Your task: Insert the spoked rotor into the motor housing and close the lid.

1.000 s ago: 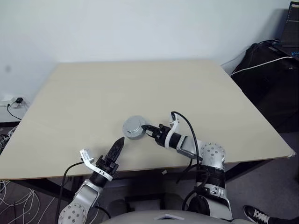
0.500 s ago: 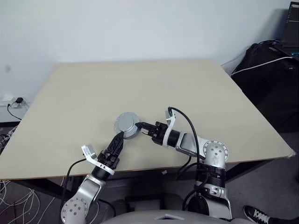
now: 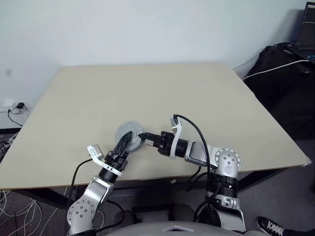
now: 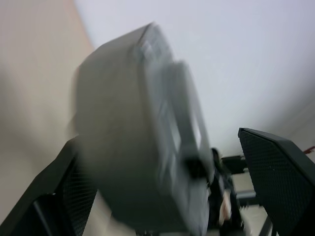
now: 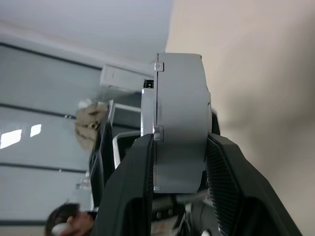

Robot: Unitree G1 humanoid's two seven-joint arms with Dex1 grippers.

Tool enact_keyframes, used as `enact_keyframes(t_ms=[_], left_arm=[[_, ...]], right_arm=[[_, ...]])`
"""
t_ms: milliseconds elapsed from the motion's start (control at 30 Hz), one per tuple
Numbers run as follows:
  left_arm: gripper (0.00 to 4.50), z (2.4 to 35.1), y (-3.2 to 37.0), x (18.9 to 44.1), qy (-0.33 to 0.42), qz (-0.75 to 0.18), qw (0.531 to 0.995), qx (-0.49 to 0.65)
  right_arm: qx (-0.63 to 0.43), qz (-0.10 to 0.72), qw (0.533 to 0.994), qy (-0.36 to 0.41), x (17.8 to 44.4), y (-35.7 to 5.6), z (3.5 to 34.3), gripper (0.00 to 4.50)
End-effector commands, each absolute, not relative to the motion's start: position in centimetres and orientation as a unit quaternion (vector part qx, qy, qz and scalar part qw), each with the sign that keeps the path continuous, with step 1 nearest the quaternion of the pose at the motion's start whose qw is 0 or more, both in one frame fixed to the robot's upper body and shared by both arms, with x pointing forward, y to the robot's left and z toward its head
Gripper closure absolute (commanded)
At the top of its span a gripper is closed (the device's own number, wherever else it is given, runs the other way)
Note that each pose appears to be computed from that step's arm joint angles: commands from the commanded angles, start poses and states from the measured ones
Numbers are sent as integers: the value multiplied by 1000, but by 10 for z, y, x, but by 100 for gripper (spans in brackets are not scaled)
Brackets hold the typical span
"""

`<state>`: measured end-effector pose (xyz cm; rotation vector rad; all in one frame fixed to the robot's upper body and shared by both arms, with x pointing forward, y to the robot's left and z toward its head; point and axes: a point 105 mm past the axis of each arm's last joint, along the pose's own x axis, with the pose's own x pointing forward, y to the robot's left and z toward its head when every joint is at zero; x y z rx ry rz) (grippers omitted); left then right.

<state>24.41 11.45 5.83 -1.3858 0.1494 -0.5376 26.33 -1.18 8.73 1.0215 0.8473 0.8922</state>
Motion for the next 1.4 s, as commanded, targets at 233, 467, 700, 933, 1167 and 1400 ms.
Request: enact_keyframes(t_ms=[233,467,700,933,1167,1400], left_arm=[[0,75,107,246,42,-263,688,-675],[38,75,102,241,64,-262,676,-686],[227,78,99,239,68,-261,673,-689],[228,82,101,241,59,-255,671,-694],[229,79,106,242,51,-250,669,-698],[234,78,107,243,48,-248,670,-698]], right_arm=[[517,422,646,371,245,9,95,328],[525,411,647,370,249,7,96,328],[529,407,646,369,251,8,97,328],[529,406,650,366,252,7,98,328],[522,403,660,360,253,6,98,328],[526,395,664,355,256,4,96,197]])
